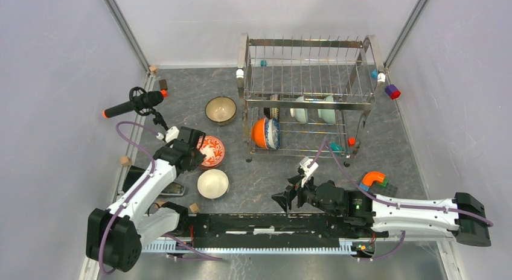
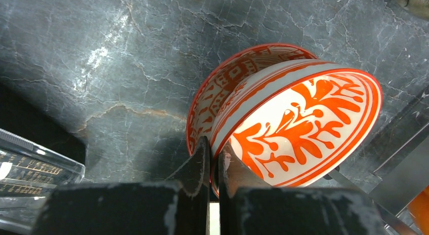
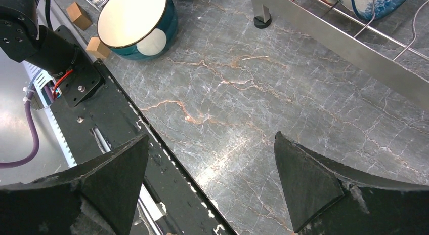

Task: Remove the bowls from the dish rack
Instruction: Place the bowl with the bowl.

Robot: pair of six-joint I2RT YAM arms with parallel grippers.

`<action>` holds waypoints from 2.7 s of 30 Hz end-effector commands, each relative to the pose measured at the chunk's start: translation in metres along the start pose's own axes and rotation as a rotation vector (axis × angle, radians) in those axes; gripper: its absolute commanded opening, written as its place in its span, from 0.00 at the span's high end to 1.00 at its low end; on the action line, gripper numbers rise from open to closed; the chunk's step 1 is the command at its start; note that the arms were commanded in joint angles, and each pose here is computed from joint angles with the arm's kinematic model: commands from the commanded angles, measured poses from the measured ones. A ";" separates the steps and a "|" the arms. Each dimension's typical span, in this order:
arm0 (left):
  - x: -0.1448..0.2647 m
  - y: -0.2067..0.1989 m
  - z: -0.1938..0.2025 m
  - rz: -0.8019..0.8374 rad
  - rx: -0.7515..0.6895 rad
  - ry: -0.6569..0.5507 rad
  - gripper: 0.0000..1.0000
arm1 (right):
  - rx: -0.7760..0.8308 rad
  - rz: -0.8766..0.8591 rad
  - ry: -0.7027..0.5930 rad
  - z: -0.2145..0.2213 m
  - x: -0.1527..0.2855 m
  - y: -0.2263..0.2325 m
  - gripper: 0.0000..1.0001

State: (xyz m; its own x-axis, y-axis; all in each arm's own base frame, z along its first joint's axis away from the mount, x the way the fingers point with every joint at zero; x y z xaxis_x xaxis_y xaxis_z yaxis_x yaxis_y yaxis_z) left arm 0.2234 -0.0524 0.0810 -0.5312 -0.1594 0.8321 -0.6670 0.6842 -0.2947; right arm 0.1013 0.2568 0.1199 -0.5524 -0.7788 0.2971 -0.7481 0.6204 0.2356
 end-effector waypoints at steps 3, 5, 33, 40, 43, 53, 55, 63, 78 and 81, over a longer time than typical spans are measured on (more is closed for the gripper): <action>-0.003 -0.019 -0.004 0.082 0.074 -0.002 0.98 | -0.027 0.005 -0.040 -0.007 0.000 -0.001 0.02; -0.004 -0.018 -0.003 0.078 0.069 0.004 0.98 | -0.027 0.007 -0.039 -0.006 0.000 -0.001 0.02; 0.018 -0.007 -0.015 0.067 -0.045 -0.031 0.51 | -0.025 0.015 -0.048 -0.008 0.001 -0.003 0.02; 0.023 -0.002 -0.017 0.053 -0.071 -0.040 0.50 | -0.027 0.018 -0.050 -0.008 0.002 -0.004 0.02; 0.027 0.002 -0.022 0.044 -0.076 -0.061 0.51 | -0.029 0.015 -0.054 -0.009 0.002 -0.004 0.02; 0.023 0.006 -0.025 0.002 -0.090 -0.077 0.62 | -0.030 0.009 -0.055 -0.009 0.002 -0.003 0.02; 0.020 0.005 -0.023 -0.001 -0.091 -0.068 0.67 | -0.034 0.009 -0.057 -0.009 0.003 -0.003 0.02; 0.016 0.006 -0.022 -0.005 -0.086 -0.066 0.77 | -0.035 0.013 -0.062 -0.009 0.004 -0.004 0.03; 0.009 0.005 -0.016 -0.016 -0.088 -0.041 0.88 | -0.038 0.018 -0.063 -0.010 0.006 -0.006 0.03; 0.012 0.004 -0.018 -0.005 -0.084 -0.047 0.84 | -0.038 0.021 -0.063 -0.010 0.006 -0.006 0.03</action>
State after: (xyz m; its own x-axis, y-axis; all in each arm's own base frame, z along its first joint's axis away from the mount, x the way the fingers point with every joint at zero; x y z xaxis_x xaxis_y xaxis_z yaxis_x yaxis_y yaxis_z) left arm 0.2158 -0.0394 0.0881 -0.5159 -0.1985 0.8333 -0.6428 0.7327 -0.2235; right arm 0.1028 0.2516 0.1277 -0.5696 -0.7819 0.2534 -0.7389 0.6222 0.2588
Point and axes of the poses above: each gripper's point midway between its finger pads, its own x axis back along the fingers, its own y axis along the line the jaws close on, z = x × y, the point moved 1 cm from there along x, back along the fingers, and after that the axes turned 5 degrees about x, right-handed, at the moved point
